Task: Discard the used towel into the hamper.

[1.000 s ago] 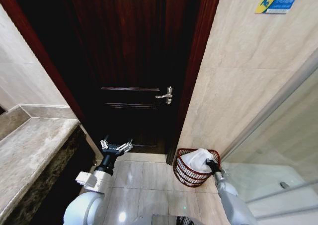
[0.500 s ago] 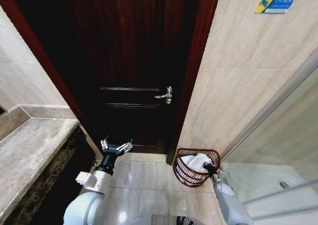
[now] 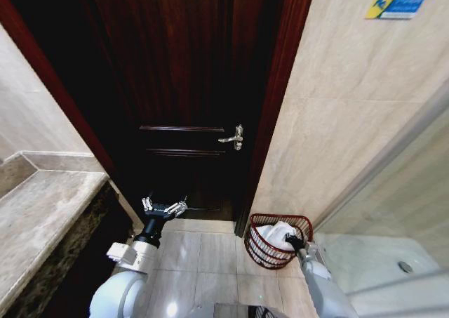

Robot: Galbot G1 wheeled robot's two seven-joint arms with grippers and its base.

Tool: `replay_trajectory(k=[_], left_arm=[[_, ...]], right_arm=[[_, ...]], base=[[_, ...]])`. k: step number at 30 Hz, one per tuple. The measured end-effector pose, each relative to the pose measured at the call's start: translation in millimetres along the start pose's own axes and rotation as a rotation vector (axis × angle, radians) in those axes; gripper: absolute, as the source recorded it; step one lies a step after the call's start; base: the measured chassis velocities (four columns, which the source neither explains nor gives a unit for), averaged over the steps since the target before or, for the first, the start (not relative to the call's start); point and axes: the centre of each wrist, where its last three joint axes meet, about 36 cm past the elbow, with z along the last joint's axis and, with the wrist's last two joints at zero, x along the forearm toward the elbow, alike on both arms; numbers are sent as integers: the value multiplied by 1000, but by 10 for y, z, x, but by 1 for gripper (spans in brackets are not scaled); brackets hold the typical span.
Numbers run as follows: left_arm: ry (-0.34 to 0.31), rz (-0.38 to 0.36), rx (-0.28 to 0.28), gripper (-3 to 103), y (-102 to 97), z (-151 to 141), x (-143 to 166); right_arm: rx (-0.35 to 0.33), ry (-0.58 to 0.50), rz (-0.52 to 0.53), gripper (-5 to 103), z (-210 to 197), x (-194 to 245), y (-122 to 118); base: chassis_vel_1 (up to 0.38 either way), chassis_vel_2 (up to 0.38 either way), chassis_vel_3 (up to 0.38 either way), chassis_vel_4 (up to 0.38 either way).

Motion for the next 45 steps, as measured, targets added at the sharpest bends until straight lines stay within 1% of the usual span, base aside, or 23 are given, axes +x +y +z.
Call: replay_trajectory(k=[1, 3, 8, 11, 12, 14, 15, 16, 19, 20, 21, 22, 25, 26, 28, 30, 34, 35, 37, 38, 39, 42, 45], left_arm=[[0, 0, 0, 100, 0, 0, 0], [0, 0, 0, 100, 0, 0, 0], [0, 0, 0, 100, 0, 0, 1], [0, 0, 0, 100, 0, 0, 1], [0, 0, 0, 100, 0, 0, 1], [0, 0, 0, 100, 0, 0, 1], [0, 0, 0, 100, 0, 0, 1], [0, 0, 0, 100, 0, 0, 1], [0, 0, 0, 100, 0, 0, 0], [0, 0, 0, 100, 0, 0, 0], [0, 0, 0, 100, 0, 0, 0], [0, 0, 0, 100, 0, 0, 0], [0, 0, 0, 100, 0, 0, 1], [0, 0, 0, 100, 0, 0, 1], [0, 0, 0, 100, 0, 0, 0], [0, 0, 0, 100, 0, 0, 0], [0, 0, 0, 100, 0, 0, 0], [0, 0, 0, 100, 0, 0, 0], [0, 0, 0, 100, 0, 0, 0], [0, 0, 0, 100, 0, 0, 0], [0, 0, 0, 100, 0, 0, 1], [0, 0, 0, 100, 0, 0, 0], [0, 0, 0, 100, 0, 0, 0]], right_arm=[[0, 0, 0, 7, 0, 0, 0], [7, 49, -16, 7, -10, 14, -79], [5, 95, -17, 7, -96, -61, -87], [49, 167, 16, 7, -176, -165, -35], [49, 167, 16, 7, -176, -165, -35], [82, 221, 51, 4, -221, -218, -18], [90, 234, 60, 9, -227, -239, -19], [90, 234, 60, 9, -227, -239, -19], [91, 254, 67, 25, -226, -295, -18], [88, 259, 66, 25, -228, -320, -9], [88, 266, 65, 30, -247, -381, 25], [88, 266, 65, 30, -247, -381, 25], [112, 286, 72, 47, -338, -572, 146], [112, 286, 72, 47, -338, -572, 146], [139, 303, 65, 58, -346, -627, 202], [147, 311, 64, 58, -338, -638, 224], [158, 343, 30, 80, -217, -625, 265], [158, 343, 30, 80, -217, -625, 265], [145, 348, -20, 91, -156, -607, 276], [145, 348, -20, 91, -156, -607, 276], [131, 345, -45, 95, -134, -606, 297], [96, 334, -89, 100, -98, -621, 375], [102, 346, -75, 100, -118, -648, 373]], base=[[-108, 132, 116, -65], [-24, 43, 32, -11], [22, -27, -43, 26], [16, -20, -15, 11], [0, 0, 0, 0], [0, 0, 0, 0], [0, 0, 0, 0], [0, 0, 0, 0], [0, 0, 0, 0], [0, 0, 0, 0], [0, 0, 0, 0], [0, 0, 0, 0], [0, 0, 0, 0], [0, 0, 0, 0], [0, 0, 0, 0], [0, 0, 0, 0], [0, 0, 0, 0], [0, 0, 0, 0], [0, 0, 0, 0], [0, 0, 0, 0], [0, 0, 0, 0], [0, 0, 0, 0], [0, 0, 0, 0]])
